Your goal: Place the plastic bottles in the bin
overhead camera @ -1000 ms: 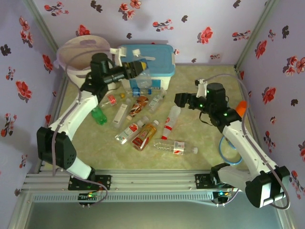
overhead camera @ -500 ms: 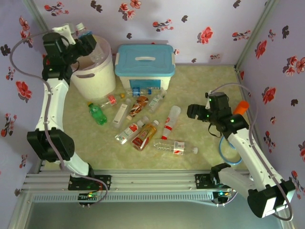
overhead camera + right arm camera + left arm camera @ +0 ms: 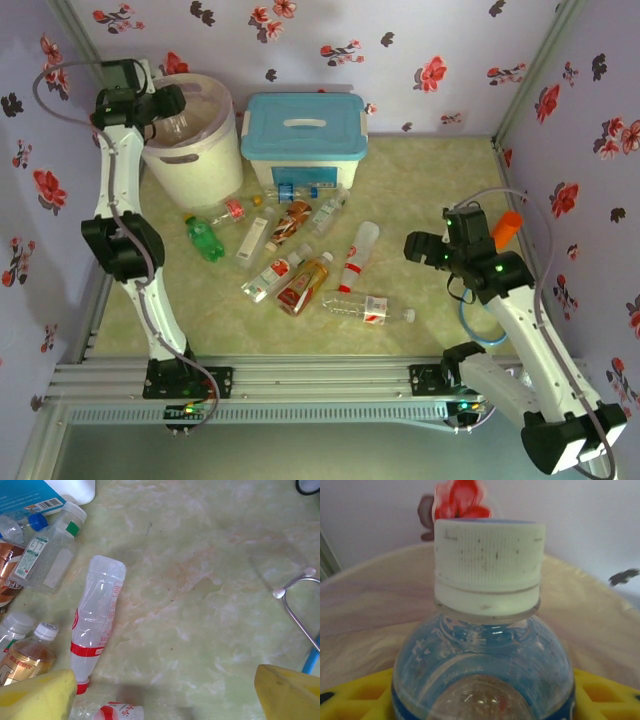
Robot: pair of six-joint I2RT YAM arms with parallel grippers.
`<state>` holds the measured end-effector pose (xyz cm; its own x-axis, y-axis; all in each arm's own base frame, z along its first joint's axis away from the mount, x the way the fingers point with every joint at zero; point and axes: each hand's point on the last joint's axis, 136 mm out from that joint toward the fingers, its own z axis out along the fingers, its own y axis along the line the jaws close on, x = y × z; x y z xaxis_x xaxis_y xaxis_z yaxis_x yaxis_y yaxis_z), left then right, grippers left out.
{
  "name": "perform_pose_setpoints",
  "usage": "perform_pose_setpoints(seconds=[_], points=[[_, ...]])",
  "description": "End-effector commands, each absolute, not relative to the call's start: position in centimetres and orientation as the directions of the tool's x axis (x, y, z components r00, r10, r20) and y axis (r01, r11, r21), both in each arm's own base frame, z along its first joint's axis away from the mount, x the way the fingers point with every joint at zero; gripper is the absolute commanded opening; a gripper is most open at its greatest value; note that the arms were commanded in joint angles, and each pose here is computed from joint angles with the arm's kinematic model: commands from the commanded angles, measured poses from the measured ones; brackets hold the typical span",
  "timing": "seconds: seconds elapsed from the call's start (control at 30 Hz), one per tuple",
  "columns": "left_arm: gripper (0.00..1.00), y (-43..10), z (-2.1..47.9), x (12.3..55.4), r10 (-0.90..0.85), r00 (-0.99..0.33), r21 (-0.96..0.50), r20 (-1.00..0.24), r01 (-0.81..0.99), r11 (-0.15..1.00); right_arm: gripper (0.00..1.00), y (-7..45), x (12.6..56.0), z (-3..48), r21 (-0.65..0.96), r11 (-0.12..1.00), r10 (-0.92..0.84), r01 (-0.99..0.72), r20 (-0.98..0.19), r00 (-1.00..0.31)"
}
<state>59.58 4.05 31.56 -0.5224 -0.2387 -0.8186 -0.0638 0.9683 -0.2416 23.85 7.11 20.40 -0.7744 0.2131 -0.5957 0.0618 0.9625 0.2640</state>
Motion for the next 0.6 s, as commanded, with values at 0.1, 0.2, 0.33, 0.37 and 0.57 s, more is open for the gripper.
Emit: perform_pose_setpoints(seconds=[0.1, 0.2, 0.33, 0.37, 0.57], points=[[0.0, 3.3, 26.7, 58.1, -0.141, -0.687, -0.16, -0.713, -0.037, 0.986, 0.94, 8.0, 23.1, 19.4, 0.316, 0.948, 0.223, 0.044, -0.56, -0.798], [0.0, 2.4, 24.5, 58.0, -0.1, -0.739, -0.143, -0.666, -0.005, 0.99, 0.94, 8.5, 23.1, 19.5, 0.35, 0.936, 0.234, 0.03, -0.558, -0.796], [0.0, 1.6, 22.2, 58.1, -0.07, -0.783, -0.132, -0.619, 0.017, 0.991, 0.94, 8.6, 22.6, 18.9, 0.358, 0.933, 0.234, 0.033, -0.536, -0.811], [0.0, 1.7, 21.8, 58.2, -0.07, -0.787, -0.133, -0.613, 0.015, 0.991, 0.94, 8.6, 22.4, 18.7, 0.356, 0.934, 0.232, 0.033, -0.533, -0.814], [0.0, 1.0, 18.5, 58.3, -0.065, -0.826, -0.144, -0.559, 0.019, 0.989, 0.94, 8.4, 22.2, 18.1, 0.347, 0.937, 0.23, 0.037, -0.532, -0.815]])
